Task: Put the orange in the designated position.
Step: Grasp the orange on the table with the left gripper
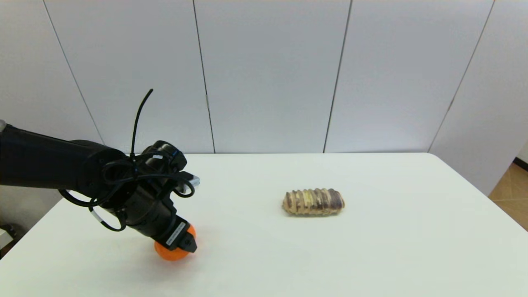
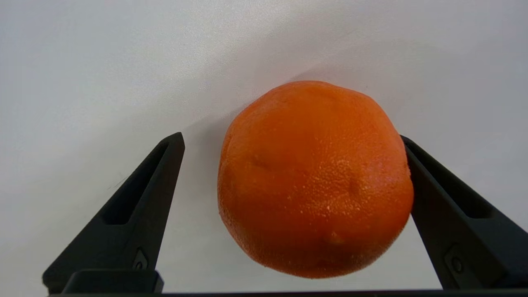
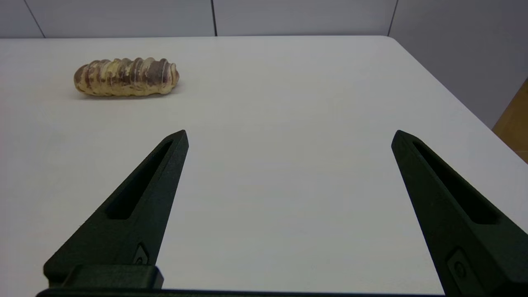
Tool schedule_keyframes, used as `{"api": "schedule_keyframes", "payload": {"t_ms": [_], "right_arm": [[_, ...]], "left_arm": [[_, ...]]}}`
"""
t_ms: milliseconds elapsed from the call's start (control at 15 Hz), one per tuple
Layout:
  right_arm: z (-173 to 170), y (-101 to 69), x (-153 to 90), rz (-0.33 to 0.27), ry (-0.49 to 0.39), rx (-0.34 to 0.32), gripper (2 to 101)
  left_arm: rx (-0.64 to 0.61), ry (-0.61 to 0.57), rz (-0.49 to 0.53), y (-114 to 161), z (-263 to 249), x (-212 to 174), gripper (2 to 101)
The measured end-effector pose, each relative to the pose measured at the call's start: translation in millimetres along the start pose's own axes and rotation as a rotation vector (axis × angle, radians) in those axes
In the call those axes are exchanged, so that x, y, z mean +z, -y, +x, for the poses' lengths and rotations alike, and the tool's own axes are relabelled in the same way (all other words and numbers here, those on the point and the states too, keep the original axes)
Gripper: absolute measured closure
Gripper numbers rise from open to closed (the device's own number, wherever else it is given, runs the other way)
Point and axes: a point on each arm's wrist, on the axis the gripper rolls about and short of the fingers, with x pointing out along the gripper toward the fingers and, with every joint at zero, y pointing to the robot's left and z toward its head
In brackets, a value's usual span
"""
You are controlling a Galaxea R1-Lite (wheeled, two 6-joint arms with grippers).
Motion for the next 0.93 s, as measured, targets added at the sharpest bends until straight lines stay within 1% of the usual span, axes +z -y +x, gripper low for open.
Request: {"api": "schedule_keyframes", "payload": {"t_ms": [600,733,800,933], "right_arm": [[0.0,0.0,0.0,0.0,0.0,0.0,4.6],[0.0,0.0,0.0,0.0,0.0,0.001,4.6],[0.0,0.0,0.0,0.0,0.0,0.0,4.6],[0.0,0.0,0.0,0.0,0.0,0.0,4.6]], "left_arm": [[-0.008,-0.024,0.008,2.1,8.1,2.5,5.3],[-0.008,-0.023,0.011,2.2,8.9,3.0,23.7],[-0.007,-0.021,0.012,2.0,8.9,3.9,29.2],[-0.008,-0.021,0.013,2.1,9.3,5.0,31.0]]}}
